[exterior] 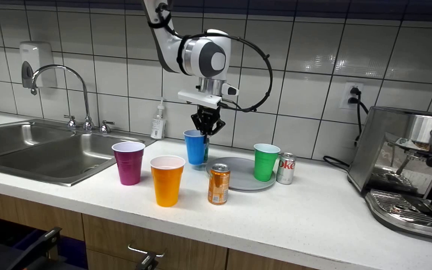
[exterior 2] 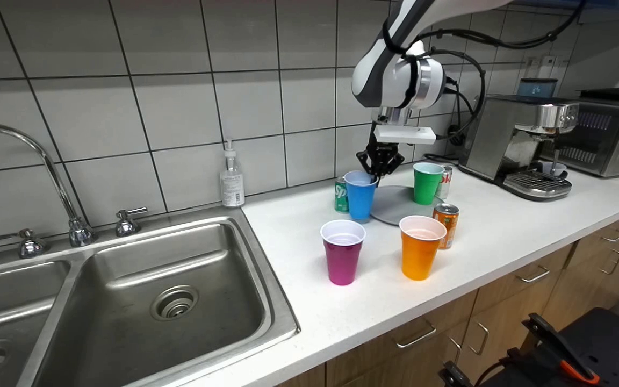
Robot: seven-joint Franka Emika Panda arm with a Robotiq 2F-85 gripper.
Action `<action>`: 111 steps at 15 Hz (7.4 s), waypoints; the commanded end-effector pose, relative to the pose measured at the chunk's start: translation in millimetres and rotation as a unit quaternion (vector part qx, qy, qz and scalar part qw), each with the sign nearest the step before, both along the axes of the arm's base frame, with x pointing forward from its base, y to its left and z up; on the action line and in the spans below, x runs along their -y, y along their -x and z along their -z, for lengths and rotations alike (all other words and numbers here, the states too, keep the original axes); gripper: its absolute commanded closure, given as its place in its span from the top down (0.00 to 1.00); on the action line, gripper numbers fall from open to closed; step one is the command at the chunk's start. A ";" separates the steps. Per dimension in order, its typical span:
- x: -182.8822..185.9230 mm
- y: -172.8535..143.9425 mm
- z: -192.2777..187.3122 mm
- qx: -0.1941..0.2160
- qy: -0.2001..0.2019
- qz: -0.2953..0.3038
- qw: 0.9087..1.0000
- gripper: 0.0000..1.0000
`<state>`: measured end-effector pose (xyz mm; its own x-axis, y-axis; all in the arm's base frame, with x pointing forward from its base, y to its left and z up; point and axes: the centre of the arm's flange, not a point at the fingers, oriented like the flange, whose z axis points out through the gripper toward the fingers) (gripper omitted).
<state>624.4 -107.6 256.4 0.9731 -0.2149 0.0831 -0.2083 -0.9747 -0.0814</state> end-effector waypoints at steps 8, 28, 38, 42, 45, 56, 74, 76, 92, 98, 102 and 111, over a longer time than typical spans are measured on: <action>29.7 -1.6 -44.5 -0.010 -0.040 -0.014 0.999 0.01; 74.2 -12.0 -30.4 -0.033 0.008 0.003 0.999 0.01; 95.4 -46.8 -20.2 -0.026 0.013 0.021 0.999 0.01; 111.0 -57.7 -18.4 -0.022 0.018 0.036 0.999 0.01; 119.8 -65.5 -12.1 -0.022 0.020 0.046 0.998 0.01; 126.2 -90.8 3.4 -0.018 0.025 0.063 0.998 0.01; 130.3 -109.5 6.1 -0.046 0.035 0.021 0.998 0.01; 130.7 -110.6 7.3 -0.047 0.036 0.020 0.998 0.01; 128.8 -97.9 -5.4 -0.022 0.057 0.012 0.998 1.00; 127.8 -90.8 -19.2 0.020 0.072 0.009 0.997 1.00; 124.0 -81.2 -17.2 0.040 0.080 0.009 0.996 1.00; 107.9 -48.0 -20.6 0.086 0.097 0.006 0.992 1.00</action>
<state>708.1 -231.6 263.7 0.9365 -0.2206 0.2724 -0.2456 -0.9674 0.0609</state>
